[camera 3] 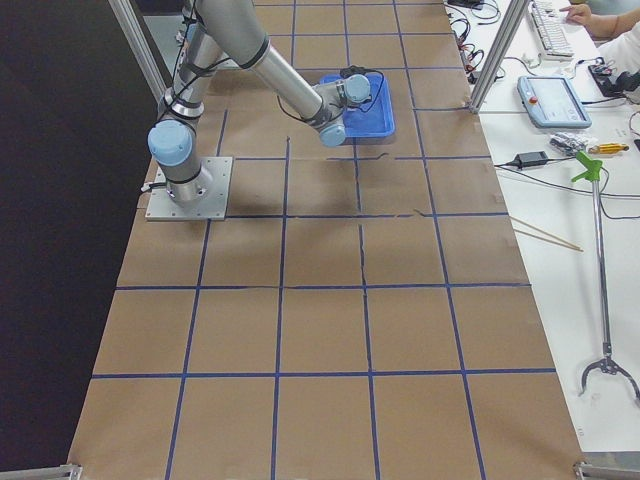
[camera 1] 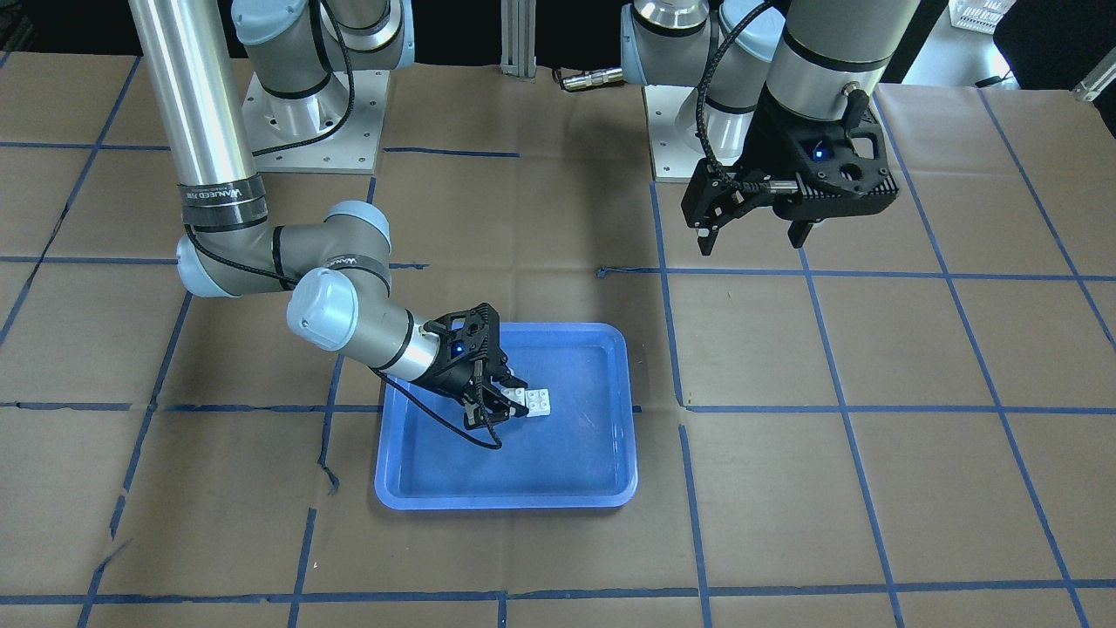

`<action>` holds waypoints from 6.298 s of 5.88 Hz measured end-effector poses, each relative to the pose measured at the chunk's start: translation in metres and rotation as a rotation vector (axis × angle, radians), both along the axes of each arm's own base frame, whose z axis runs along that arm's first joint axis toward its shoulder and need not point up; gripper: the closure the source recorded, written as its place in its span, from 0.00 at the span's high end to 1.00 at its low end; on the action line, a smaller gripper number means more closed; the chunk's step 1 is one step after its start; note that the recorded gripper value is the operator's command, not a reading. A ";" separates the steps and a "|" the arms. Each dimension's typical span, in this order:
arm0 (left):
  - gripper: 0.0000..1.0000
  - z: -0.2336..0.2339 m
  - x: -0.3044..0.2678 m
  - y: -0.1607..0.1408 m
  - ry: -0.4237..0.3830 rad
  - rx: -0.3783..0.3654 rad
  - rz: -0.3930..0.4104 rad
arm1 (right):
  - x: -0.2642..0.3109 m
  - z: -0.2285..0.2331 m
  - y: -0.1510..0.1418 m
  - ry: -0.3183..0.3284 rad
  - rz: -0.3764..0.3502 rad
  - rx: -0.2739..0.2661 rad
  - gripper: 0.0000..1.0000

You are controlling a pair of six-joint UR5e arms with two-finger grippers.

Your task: Assemble white blocks and place on blue tray

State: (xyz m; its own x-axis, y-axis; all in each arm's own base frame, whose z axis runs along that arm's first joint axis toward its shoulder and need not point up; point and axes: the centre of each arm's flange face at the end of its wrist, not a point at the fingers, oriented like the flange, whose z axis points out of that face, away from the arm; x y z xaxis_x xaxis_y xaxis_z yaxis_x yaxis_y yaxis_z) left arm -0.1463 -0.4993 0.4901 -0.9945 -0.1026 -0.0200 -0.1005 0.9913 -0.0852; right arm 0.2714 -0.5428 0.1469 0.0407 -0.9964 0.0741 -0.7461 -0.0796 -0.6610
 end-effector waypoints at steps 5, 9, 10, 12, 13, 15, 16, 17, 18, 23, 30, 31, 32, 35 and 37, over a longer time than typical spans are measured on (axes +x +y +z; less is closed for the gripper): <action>0.99 0.000 0.000 0.000 0.000 0.000 -0.001 | 0.001 0.001 -0.001 -0.002 0.001 -0.007 0.36; 0.99 0.000 -0.001 0.000 0.000 0.000 -0.001 | 0.001 0.001 -0.001 -0.004 0.002 -0.009 0.56; 0.99 0.000 0.000 0.000 0.000 0.000 -0.001 | 0.001 0.001 -0.001 -0.003 0.002 -0.007 0.65; 0.99 0.000 0.000 0.000 0.000 0.000 0.000 | 0.002 0.001 -0.001 -0.010 0.002 -0.003 0.71; 0.99 0.000 0.000 0.000 0.001 0.000 0.000 | 0.002 0.002 -0.001 -0.022 0.004 -0.002 1.00; 0.99 0.000 0.000 0.000 0.001 0.000 0.000 | 0.001 0.008 -0.004 -0.028 -0.008 -0.002 1.00; 0.99 0.000 0.000 0.000 0.000 0.000 0.000 | -0.002 0.021 -0.012 -0.014 -0.060 0.009 1.00; 0.99 0.000 0.000 0.000 0.001 0.000 0.000 | -0.008 0.040 -0.023 0.029 -0.162 0.057 1.00; 0.99 0.000 0.000 0.000 0.001 0.000 0.000 | -0.016 0.063 -0.030 0.105 -0.269 0.129 1.00; 0.99 0.000 0.000 0.000 0.000 0.001 0.000 | -0.108 0.190 -0.041 0.444 -0.979 0.459 1.00; 0.99 0.001 0.000 0.001 0.000 0.000 0.000 | -0.146 0.324 0.036 0.550 -1.619 0.697 1.00; 0.99 0.001 0.000 0.001 0.000 0.000 0.000 | -0.149 0.344 0.041 0.575 -1.634 0.679 1.00; 0.99 0.001 0.000 0.001 0.000 0.000 0.000 | -0.149 0.354 0.044 0.581 -1.636 0.673 1.00; 0.99 0.001 0.000 0.001 0.000 0.000 0.000 | -0.146 0.354 0.048 0.583 -1.628 0.680 1.00; 0.99 0.000 0.000 0.001 0.000 0.000 0.000 | -0.145 0.352 0.047 0.585 -1.626 0.682 1.00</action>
